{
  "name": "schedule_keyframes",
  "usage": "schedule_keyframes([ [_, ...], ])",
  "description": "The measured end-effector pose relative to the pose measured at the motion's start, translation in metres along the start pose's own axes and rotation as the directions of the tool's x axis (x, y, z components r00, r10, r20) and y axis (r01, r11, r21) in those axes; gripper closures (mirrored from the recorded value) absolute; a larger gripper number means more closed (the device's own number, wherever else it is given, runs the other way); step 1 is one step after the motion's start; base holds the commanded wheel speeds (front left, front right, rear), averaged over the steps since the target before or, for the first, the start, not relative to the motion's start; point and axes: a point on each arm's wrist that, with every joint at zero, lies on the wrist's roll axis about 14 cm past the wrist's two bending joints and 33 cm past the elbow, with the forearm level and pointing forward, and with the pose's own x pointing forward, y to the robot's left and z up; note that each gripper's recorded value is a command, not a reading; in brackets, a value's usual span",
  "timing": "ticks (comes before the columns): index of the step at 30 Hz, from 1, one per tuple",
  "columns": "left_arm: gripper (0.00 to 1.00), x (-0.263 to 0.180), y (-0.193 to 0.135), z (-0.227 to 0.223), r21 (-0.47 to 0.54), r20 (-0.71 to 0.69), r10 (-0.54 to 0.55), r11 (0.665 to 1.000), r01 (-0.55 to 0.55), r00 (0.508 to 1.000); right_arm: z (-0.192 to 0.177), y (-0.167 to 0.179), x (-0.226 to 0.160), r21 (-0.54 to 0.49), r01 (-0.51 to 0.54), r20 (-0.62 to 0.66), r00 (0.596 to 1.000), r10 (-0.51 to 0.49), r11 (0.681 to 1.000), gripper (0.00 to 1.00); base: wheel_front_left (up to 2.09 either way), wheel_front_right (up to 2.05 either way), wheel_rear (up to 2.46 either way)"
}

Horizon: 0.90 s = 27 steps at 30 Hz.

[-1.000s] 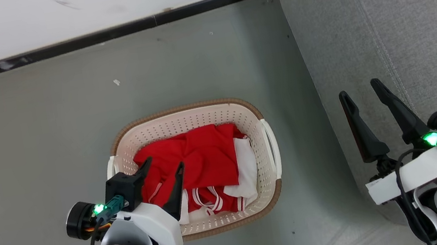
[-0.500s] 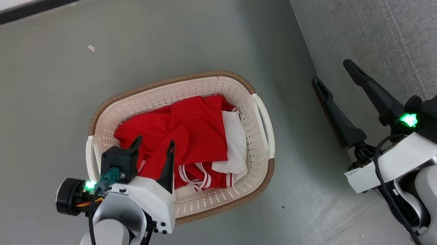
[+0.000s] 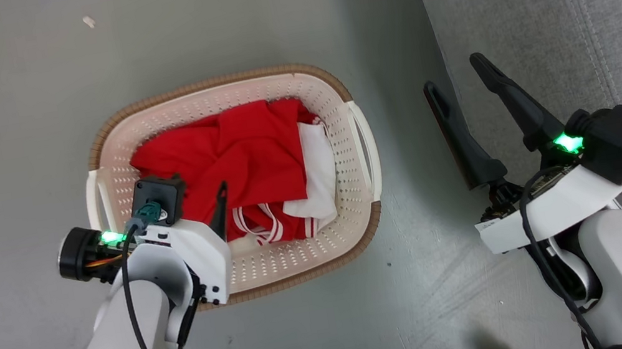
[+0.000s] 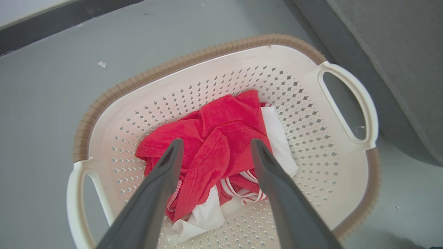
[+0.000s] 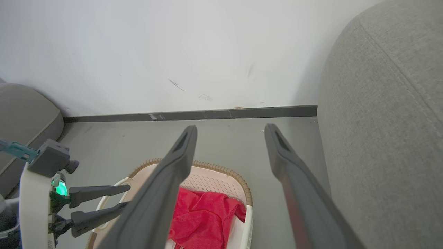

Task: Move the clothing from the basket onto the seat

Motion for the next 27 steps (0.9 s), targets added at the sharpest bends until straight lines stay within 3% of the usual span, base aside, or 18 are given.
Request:
schedule_keyframes([
  [7,0.0,0.017,0.01,-0.025,0.048,-0.087,0.007,0.999,-0.003,0.996,-0.013,-0.003,0.007,0.011,-0.003,-0.022,1.0,0.003,1.0,0.0,0.0,0.0,0.0],
  [27,0.0,0.067,0.021,-0.061,0.057,-0.188,0.003,0.998,0.008,0.982,-0.043,-0.011,0.021,0.051,-0.001,-0.063,0.998,0.004,0.999,0.0,0.0,0.0,0.0],
])
